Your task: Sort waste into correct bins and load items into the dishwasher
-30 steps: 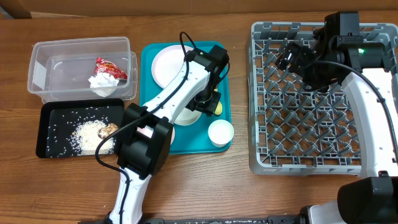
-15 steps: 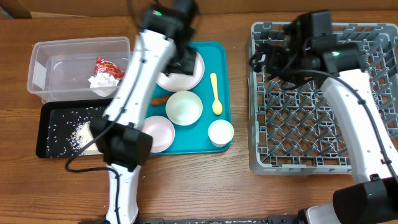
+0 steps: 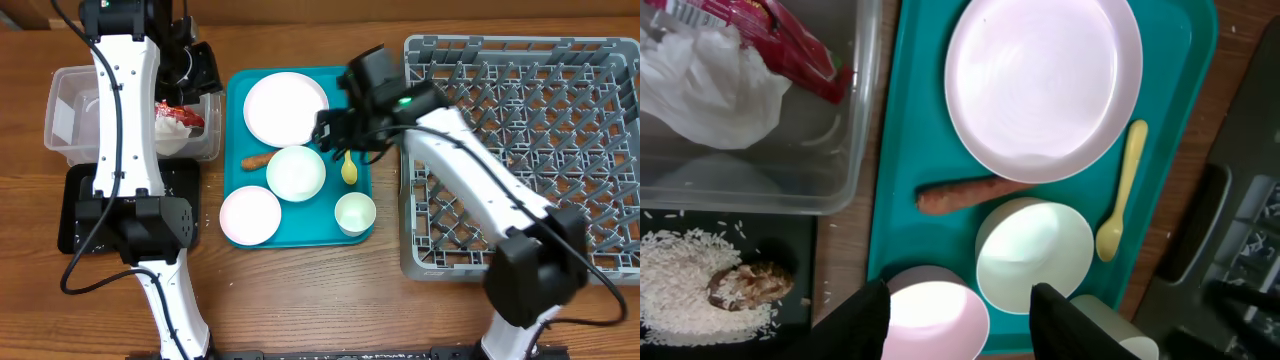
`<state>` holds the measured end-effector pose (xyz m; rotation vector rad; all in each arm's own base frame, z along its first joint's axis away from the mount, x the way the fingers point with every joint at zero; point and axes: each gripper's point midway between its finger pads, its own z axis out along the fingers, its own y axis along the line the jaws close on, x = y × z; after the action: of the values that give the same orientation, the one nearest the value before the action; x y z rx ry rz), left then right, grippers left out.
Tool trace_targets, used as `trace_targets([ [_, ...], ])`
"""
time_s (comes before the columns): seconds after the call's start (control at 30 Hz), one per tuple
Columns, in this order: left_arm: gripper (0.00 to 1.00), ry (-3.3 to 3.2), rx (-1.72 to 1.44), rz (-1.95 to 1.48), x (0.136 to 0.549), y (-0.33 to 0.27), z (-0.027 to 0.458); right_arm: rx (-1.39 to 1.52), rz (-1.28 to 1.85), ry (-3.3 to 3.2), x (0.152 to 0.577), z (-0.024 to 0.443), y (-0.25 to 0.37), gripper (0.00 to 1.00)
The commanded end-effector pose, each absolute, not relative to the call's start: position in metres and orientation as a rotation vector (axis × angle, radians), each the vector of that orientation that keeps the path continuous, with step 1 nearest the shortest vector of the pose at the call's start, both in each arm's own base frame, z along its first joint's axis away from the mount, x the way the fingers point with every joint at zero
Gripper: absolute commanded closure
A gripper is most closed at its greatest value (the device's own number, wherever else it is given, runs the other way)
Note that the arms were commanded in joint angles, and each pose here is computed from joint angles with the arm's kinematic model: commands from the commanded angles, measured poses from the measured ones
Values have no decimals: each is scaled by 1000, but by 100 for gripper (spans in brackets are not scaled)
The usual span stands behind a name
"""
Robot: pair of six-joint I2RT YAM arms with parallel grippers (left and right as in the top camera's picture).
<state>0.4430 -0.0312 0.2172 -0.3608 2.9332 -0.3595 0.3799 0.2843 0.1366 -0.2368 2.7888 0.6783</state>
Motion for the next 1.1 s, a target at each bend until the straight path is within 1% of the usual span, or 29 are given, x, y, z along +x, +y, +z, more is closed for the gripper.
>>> trace_targets([
  [0.0, 53, 2910, -282, -403, 442, -41, 228, -201, 614, 2827, 381, 112, 294, 22],
  [0.03, 54, 2910, -282, -402, 442, -41, 228, -190, 598, 2841, 381, 104, 295, 23],
  [0.23, 54, 2909, -287, -400, 442, -38, 228, -173, 501, 2921, 380, 61, 292, 39],
  [0.33, 55, 2908, -292, -400, 443, -36, 228, -79, 352, 2930, 385, 44, 274, 42],
  [0.43, 55, 2906, -284, -398, 443, -36, 228, -79, 337, 2947, 383, 36, 273, 48],
  [0.53, 55, 2907, -283, -380, 443, -34, 227, -82, 345, 2939, 385, 35, 275, 62],
  [0.57, 55, 2906, -284, -373, 443, -33, 227, -82, 348, 2935, 386, 35, 276, 70],
  [0.67, 53, 2908, -285, -365, 443, -32, 227, -81, 353, 2925, 388, 36, 276, 90],
  [0.73, 52, 2909, -285, -364, 443, -32, 227, -82, 356, 2922, 388, 36, 277, 96],
  [0.93, 50, 2908, -285, -366, 443, -33, 227, -88, 393, 2920, 388, 39, 281, 96],
  [1.07, 48, 2908, -282, -366, 443, -33, 227, -71, 416, 2897, 394, 64, 278, 96],
])
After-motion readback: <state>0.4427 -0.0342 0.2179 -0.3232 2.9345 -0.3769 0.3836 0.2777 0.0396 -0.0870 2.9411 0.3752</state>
